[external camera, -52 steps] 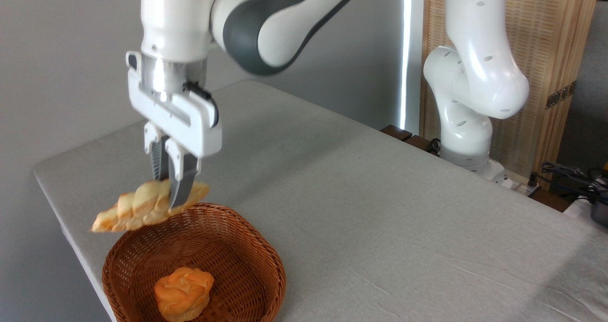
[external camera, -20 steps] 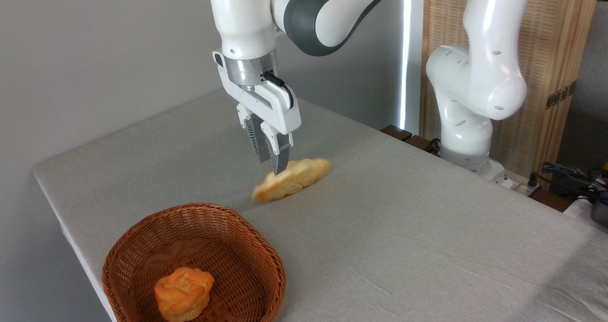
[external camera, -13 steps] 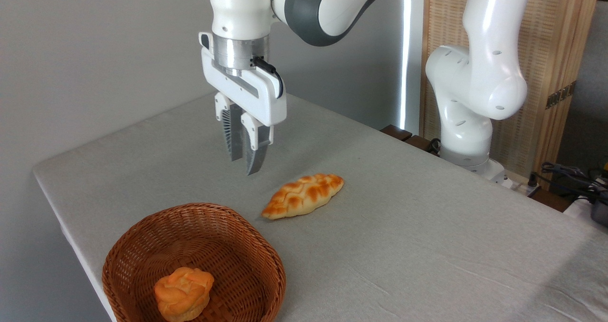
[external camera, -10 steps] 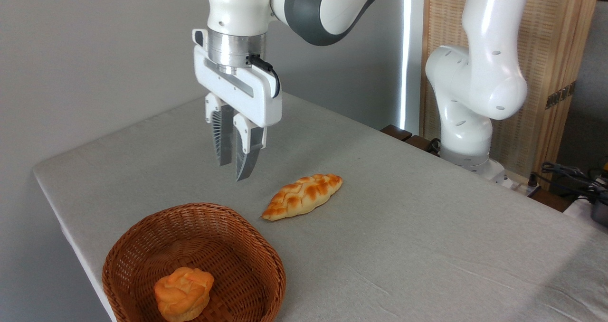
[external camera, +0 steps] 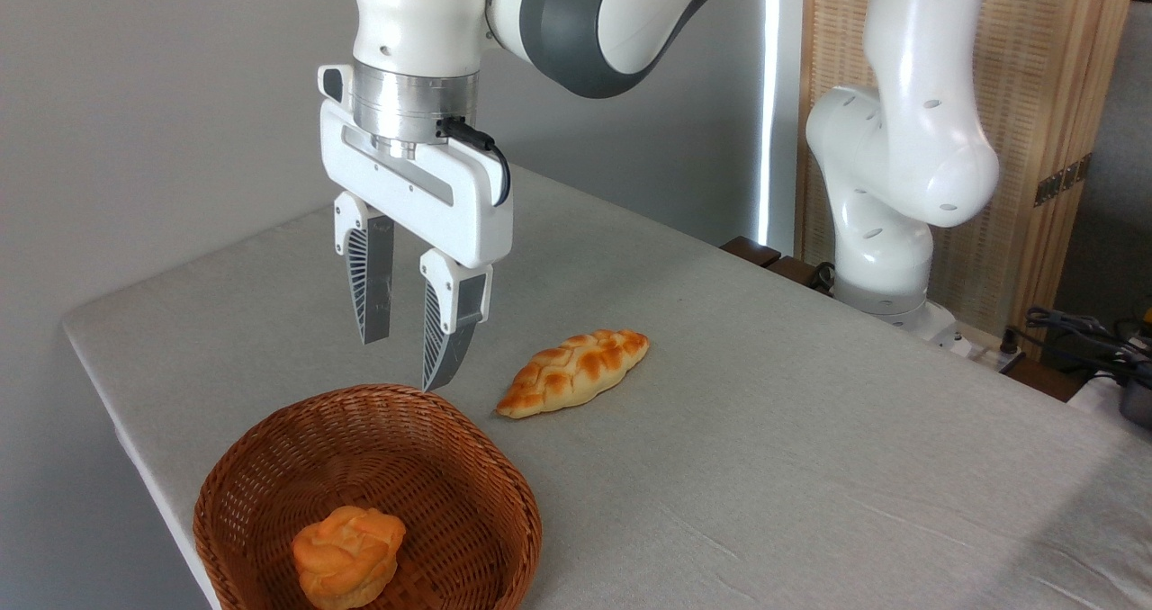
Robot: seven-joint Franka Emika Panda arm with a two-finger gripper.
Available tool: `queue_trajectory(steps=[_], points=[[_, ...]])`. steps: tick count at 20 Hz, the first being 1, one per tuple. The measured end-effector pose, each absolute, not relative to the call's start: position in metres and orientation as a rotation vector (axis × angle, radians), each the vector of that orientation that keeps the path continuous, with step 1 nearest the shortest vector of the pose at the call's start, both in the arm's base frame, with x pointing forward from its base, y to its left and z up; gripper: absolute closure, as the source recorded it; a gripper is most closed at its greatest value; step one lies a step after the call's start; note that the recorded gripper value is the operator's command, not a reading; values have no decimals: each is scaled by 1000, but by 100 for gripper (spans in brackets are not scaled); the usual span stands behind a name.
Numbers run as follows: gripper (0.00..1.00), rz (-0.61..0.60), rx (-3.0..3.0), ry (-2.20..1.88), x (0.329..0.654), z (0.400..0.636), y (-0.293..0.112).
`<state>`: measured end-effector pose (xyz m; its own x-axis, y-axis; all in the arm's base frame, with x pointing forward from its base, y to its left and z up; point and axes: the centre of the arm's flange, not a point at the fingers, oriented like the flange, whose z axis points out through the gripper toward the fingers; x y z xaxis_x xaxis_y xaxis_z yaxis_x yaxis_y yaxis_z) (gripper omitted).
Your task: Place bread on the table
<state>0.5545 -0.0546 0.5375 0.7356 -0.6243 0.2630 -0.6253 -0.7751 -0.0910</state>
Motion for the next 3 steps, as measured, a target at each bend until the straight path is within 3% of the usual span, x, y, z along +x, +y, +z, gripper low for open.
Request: queue_trajectory(steps=[3], points=[[0, 430, 2912, -1094, 554, 537, -54]])
